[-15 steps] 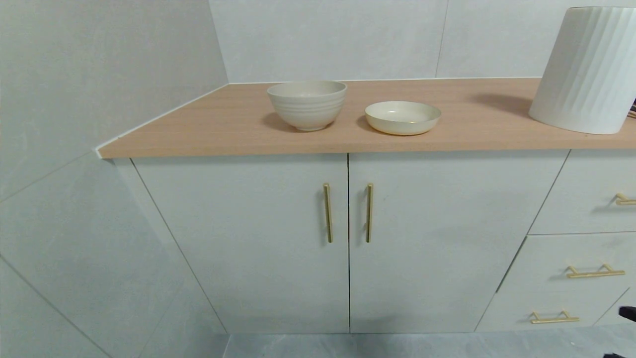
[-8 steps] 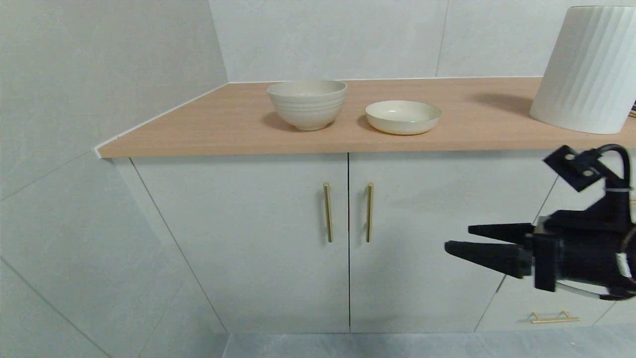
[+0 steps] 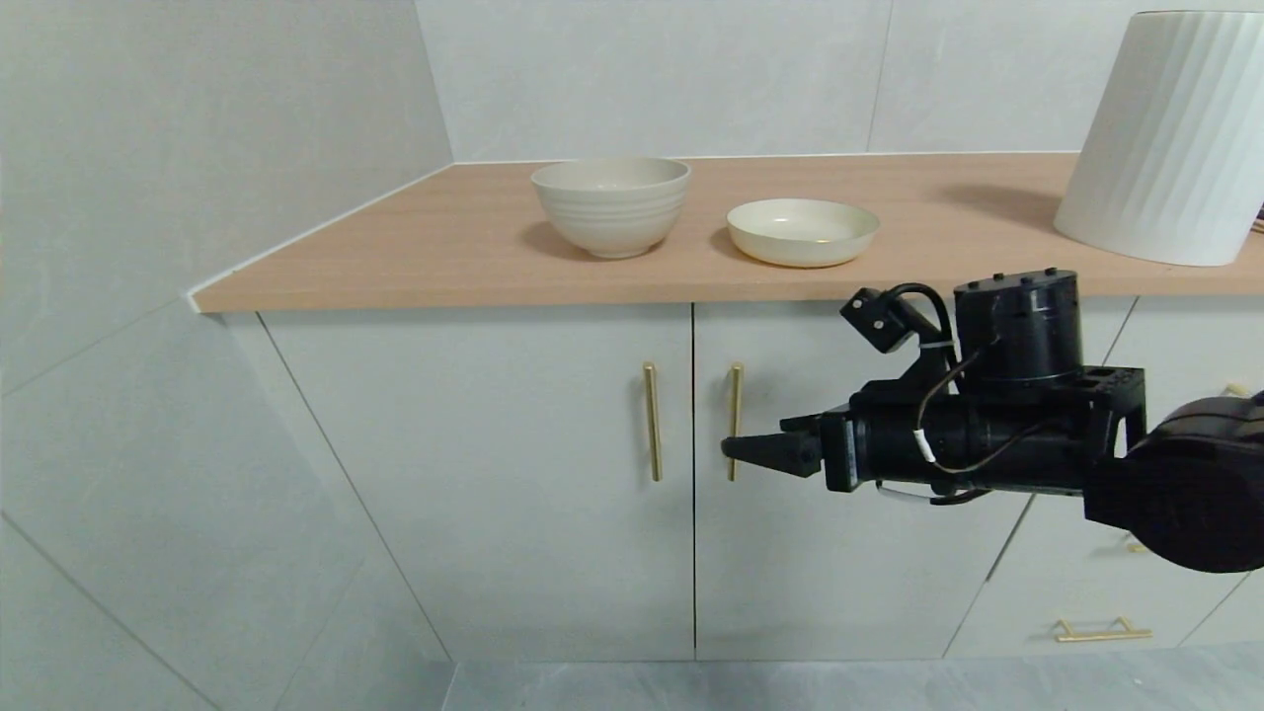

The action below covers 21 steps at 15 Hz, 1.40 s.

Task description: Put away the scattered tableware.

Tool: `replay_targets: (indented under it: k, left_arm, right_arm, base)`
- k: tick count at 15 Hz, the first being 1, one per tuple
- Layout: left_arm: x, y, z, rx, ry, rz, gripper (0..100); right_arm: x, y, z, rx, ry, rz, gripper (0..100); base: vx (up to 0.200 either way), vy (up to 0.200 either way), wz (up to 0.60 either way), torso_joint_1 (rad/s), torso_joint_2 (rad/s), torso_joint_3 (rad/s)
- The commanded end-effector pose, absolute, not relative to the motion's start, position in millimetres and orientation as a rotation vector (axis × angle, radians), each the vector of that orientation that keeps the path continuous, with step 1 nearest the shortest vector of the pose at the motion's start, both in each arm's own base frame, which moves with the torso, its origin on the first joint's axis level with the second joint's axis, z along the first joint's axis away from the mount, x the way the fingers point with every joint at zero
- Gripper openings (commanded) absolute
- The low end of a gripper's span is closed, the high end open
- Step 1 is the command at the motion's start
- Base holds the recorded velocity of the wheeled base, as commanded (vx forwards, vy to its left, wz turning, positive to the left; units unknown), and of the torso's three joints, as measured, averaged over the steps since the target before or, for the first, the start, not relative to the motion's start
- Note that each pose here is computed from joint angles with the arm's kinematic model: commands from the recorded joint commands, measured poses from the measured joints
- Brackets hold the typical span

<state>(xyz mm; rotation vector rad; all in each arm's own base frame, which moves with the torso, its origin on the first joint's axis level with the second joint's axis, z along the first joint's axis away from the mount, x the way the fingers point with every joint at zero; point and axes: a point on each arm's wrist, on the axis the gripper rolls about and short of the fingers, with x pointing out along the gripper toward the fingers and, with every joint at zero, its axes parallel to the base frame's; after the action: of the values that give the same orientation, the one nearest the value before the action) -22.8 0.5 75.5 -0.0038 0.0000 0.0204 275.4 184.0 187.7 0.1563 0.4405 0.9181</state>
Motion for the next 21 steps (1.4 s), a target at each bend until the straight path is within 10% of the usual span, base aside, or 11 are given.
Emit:
replay_targets:
  k: [1,21]
  left_arm:
    - [-23,0,75,-0.005,0.000,0.020,100]
    - [-23,0,75,-0.005,0.000,0.021,100]
  right_arm:
    - [293,196,159,0.155,0.476,0.914,100]
    - [312,225,139,0.313,0.318,0.963,100]
  base:
    - [0.000,0.000,0.00,0.000,0.00,0.000]
    - [0.000,0.000,0.00,0.000,0.00,0.000]
